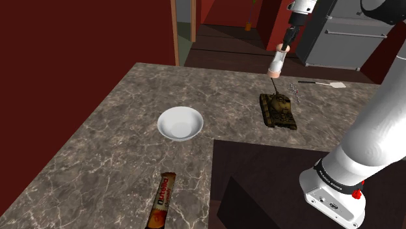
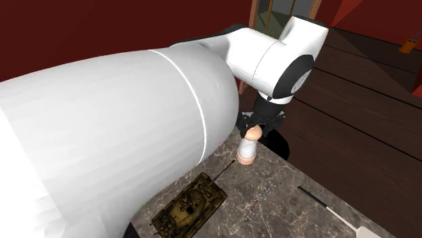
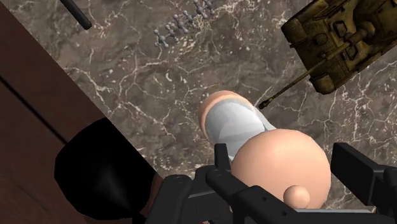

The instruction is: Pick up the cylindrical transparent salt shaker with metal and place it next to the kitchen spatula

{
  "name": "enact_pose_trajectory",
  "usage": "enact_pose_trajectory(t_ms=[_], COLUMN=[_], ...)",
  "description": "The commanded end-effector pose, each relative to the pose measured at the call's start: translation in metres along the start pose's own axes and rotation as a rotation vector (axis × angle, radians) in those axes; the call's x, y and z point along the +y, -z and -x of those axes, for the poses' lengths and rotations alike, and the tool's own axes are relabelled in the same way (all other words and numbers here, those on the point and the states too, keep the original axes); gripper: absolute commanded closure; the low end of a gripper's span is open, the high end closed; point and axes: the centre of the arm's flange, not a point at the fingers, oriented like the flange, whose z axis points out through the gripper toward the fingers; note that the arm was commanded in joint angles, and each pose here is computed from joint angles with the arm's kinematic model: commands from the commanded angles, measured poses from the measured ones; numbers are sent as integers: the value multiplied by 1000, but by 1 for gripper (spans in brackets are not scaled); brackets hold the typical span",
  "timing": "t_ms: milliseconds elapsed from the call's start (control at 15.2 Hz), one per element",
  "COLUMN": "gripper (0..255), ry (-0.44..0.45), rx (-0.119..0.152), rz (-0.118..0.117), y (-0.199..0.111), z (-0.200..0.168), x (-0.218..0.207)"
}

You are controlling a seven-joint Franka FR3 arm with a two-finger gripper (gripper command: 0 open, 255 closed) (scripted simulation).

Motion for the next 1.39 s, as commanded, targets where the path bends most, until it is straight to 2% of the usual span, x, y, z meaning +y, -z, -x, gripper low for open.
enact_pose_trajectory(t_ms=[0,1320], gripper=[255,255], ry=[1,1], rx=[0,0], rz=[0,0], y=[6,25], z=[22,243], x=[14,157])
